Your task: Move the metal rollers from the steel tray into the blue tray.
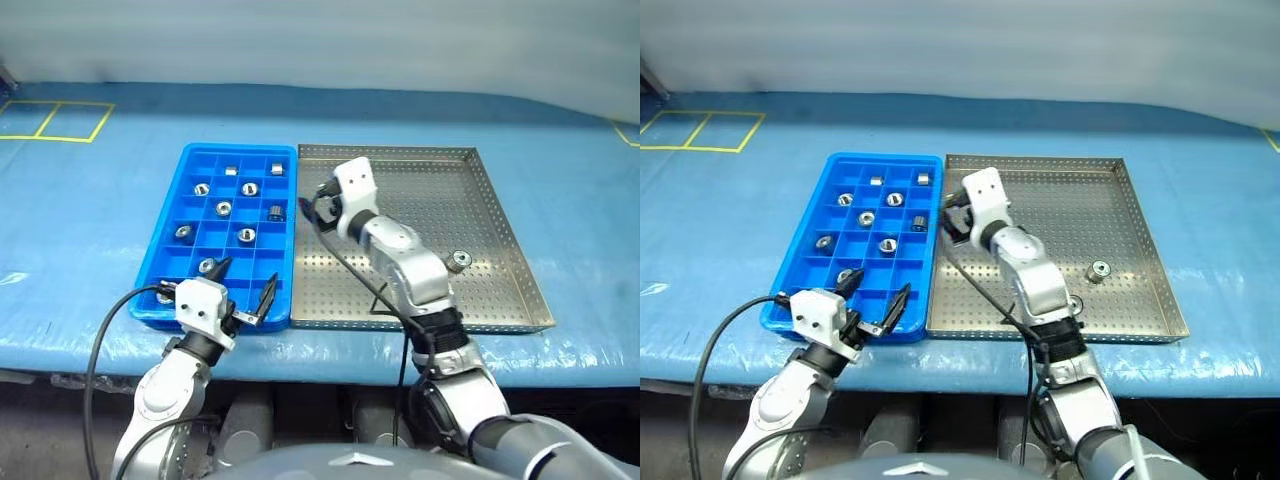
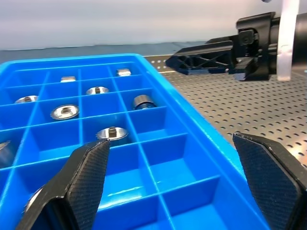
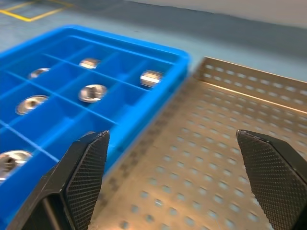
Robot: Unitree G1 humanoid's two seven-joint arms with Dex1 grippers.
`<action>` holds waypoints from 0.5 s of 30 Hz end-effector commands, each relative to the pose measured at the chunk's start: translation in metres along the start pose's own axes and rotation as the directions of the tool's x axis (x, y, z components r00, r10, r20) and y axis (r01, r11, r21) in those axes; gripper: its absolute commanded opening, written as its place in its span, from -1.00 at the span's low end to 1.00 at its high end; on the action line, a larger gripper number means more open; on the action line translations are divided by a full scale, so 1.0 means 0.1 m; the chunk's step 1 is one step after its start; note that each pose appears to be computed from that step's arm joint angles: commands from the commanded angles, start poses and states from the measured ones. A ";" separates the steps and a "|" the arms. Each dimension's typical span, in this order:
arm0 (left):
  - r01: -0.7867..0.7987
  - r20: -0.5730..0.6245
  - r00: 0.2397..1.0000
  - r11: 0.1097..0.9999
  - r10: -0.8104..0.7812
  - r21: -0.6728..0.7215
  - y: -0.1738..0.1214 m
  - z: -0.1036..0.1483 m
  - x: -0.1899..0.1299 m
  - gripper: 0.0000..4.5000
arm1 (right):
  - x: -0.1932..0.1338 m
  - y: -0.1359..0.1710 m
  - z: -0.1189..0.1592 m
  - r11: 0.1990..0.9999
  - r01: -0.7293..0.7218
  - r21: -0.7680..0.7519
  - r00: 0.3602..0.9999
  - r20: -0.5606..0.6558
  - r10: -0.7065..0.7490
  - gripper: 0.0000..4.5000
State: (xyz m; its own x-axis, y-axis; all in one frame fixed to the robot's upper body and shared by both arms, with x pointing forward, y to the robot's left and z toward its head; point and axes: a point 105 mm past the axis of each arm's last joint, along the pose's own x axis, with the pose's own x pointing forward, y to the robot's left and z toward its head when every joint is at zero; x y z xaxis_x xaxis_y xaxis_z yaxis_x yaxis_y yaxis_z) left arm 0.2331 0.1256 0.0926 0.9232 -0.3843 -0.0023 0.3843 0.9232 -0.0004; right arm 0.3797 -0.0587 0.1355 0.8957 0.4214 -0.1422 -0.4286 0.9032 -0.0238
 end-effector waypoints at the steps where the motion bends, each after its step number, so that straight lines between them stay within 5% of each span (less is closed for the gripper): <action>1: 0.054 0.021 0.998 0.998 -0.054 -0.017 -0.07 0.05 0.04 1.00 | -0.18 -0.29 0.17 0.992 0.128 0.016 0.990 0.051 -0.128 0.99; 15: 0.133 0.030 0.991 0.991 -0.133 -0.024 -0.16 0.09 0.11 1.00 | -0.77 -1.00 -0.36 0.898 0.440 -0.020 0.890 -0.121 -0.439 0.99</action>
State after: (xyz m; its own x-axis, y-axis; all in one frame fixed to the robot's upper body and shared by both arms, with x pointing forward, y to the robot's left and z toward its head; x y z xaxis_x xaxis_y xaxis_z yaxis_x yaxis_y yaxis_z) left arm 0.2376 0.1101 0.0959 0.8739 -0.4860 0.0080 0.4860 0.8738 -0.0167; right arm 0.3513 -0.1758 0.1017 0.9606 0.0064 -0.2777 -0.0306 0.9961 -0.0829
